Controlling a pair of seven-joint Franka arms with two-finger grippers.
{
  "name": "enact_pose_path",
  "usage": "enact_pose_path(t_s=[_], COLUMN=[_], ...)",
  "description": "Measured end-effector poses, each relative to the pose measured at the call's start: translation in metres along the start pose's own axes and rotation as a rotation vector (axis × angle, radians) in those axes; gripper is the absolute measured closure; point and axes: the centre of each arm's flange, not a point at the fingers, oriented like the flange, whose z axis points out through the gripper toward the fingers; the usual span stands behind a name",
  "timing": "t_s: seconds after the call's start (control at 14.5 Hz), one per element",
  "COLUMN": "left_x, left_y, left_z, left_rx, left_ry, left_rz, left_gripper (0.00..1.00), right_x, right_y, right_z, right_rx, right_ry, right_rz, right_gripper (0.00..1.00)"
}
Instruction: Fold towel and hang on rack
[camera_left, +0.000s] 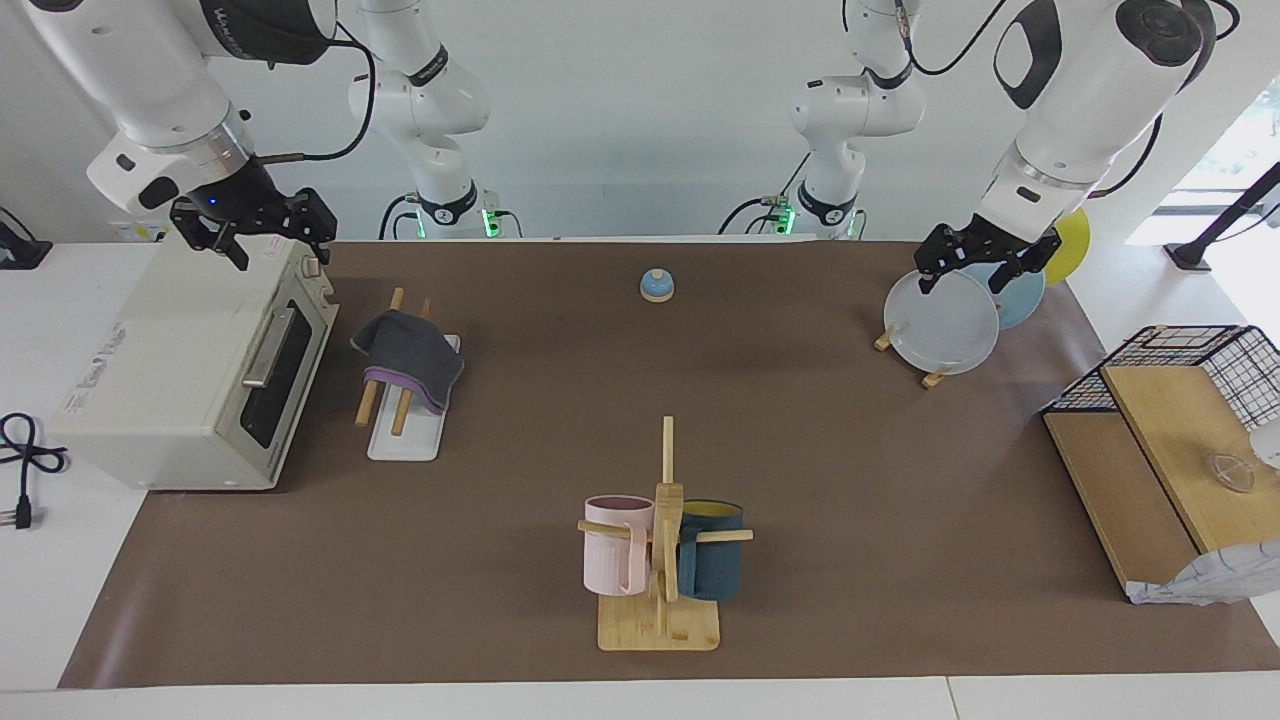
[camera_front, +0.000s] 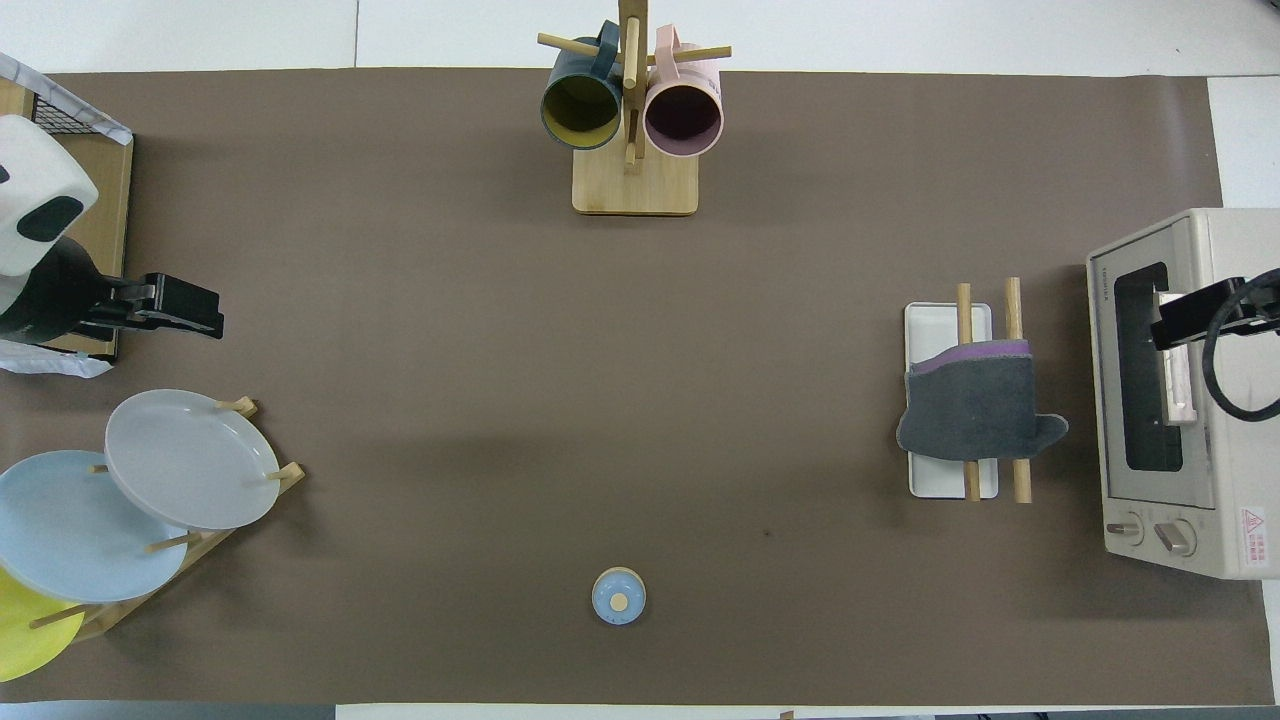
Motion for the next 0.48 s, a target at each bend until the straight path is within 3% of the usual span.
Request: enact_pose_path(t_s=[0.48], left_x=[0.0], left_y=[0.0], left_z=[0.0], left_rx=[0.0], left_ry=[0.0], left_rz=[0.0], left_gripper=[0.0], right_x=[0.0027], right_y=[0.0002], right_z=[0.0], right_rx=[0.001], right_ry=[0.001], right_rz=[0.0], right_gripper=[0.0])
